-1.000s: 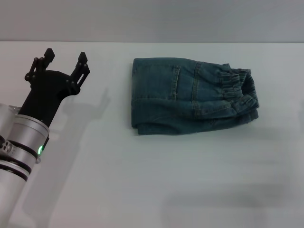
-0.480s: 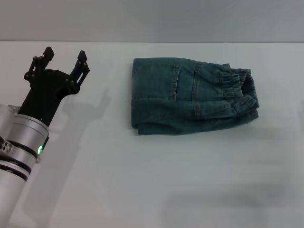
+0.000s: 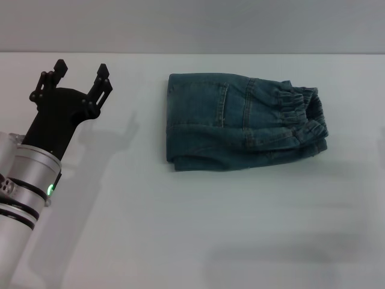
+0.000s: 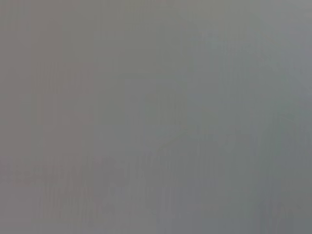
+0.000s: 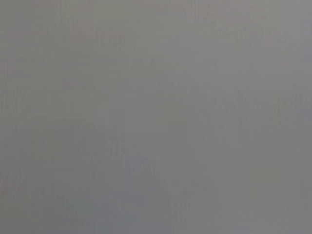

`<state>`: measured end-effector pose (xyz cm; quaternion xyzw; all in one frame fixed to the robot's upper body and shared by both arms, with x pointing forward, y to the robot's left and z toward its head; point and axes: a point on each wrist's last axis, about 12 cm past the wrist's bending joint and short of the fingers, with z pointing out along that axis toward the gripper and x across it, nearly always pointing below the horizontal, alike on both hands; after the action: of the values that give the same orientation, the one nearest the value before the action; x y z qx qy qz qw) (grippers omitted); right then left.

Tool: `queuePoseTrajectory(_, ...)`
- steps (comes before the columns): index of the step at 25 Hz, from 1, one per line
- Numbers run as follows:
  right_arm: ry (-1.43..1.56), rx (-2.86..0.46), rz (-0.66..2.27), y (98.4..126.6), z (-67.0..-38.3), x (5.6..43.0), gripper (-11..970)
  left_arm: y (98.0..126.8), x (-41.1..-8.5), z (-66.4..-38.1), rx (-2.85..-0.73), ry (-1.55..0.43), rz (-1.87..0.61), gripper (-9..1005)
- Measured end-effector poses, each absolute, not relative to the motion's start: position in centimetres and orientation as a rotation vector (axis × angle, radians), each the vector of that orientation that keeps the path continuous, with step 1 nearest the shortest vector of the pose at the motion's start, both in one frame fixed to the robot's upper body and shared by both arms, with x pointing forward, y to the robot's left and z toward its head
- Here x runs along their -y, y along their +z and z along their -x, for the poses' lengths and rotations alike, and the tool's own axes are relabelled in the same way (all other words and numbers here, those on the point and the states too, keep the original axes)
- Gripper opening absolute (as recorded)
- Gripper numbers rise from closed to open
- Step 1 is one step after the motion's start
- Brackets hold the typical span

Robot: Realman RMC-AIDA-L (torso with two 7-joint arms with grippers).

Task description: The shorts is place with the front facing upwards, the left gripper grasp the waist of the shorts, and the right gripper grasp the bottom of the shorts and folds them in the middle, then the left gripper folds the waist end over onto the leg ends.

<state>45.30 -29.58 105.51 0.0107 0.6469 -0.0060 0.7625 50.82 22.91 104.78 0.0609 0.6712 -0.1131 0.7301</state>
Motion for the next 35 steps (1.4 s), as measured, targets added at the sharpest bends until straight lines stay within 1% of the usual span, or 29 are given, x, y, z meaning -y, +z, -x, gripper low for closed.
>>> queuePoseTrajectory(15,-0.016,-1.4,-0.029,105.5,-45.1,29.7,566,104.8,-23.1,-50.7,-1.465,-0.243,-0.134,798)
queuePoseTrajectory(23,-0.034,-1.37,-0.069,105.0,-44.3,30.3,566,104.9,-22.7,-51.0,-1.463,-0.25,-0.156,798)
queuePoseTrajectory(35,-0.026,-1.393,-0.081,104.3,-44.4,30.1,566,104.6,-22.6,-50.9,-1.472,-0.27,-0.15,798)
